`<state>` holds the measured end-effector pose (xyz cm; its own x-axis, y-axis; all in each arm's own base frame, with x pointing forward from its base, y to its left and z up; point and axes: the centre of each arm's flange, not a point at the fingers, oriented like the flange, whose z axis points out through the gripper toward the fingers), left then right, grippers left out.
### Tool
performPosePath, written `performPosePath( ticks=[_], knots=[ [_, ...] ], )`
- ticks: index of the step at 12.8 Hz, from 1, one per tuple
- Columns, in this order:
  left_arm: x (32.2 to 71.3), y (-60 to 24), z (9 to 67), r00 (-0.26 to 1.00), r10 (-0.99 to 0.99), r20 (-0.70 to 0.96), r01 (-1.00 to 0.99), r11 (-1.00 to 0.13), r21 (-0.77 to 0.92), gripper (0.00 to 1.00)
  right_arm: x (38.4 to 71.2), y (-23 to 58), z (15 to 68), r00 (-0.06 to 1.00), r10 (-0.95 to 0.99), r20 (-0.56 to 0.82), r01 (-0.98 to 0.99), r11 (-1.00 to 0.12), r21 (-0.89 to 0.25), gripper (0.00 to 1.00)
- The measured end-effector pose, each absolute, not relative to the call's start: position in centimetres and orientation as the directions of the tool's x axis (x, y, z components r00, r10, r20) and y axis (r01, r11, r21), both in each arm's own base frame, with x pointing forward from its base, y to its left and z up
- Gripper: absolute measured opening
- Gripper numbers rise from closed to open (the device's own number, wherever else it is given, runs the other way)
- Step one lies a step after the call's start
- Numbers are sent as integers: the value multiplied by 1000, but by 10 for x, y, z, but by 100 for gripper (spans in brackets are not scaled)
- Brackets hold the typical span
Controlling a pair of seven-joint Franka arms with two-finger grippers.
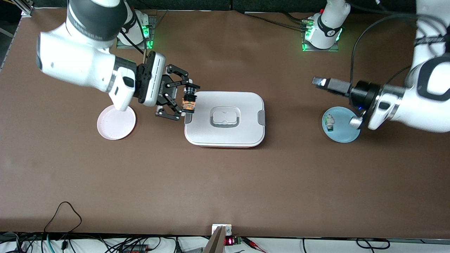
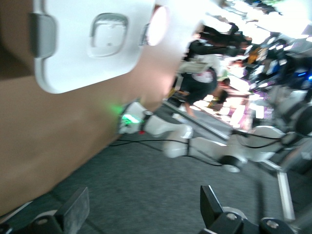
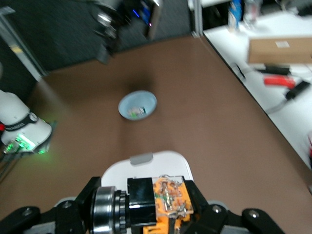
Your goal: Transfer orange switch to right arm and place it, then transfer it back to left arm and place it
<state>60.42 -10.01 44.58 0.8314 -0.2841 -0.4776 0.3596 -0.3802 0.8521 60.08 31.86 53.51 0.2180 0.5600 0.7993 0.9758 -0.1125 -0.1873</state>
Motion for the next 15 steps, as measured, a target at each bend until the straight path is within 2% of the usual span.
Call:
performPosePath(
  ticks=[2,4,10,15],
  knots=[
    [620,-110,424,842,-268,-468,405,-260,877,100,608,324,511,200,463,863,979,-57,-196,74],
    [626,-123,408,877,-245,-414,382,-168,909,100,610,335,494,233,366,901,971,-36,-236,74],
    [614,-204,397,932,-106,-347,341,-68,937,100,589,398,482,355,189,915,935,-91,-344,74],
    [599,-233,410,927,-50,-373,374,18,927,100,580,422,471,380,178,908,925,-95,-369,74]
  ],
)
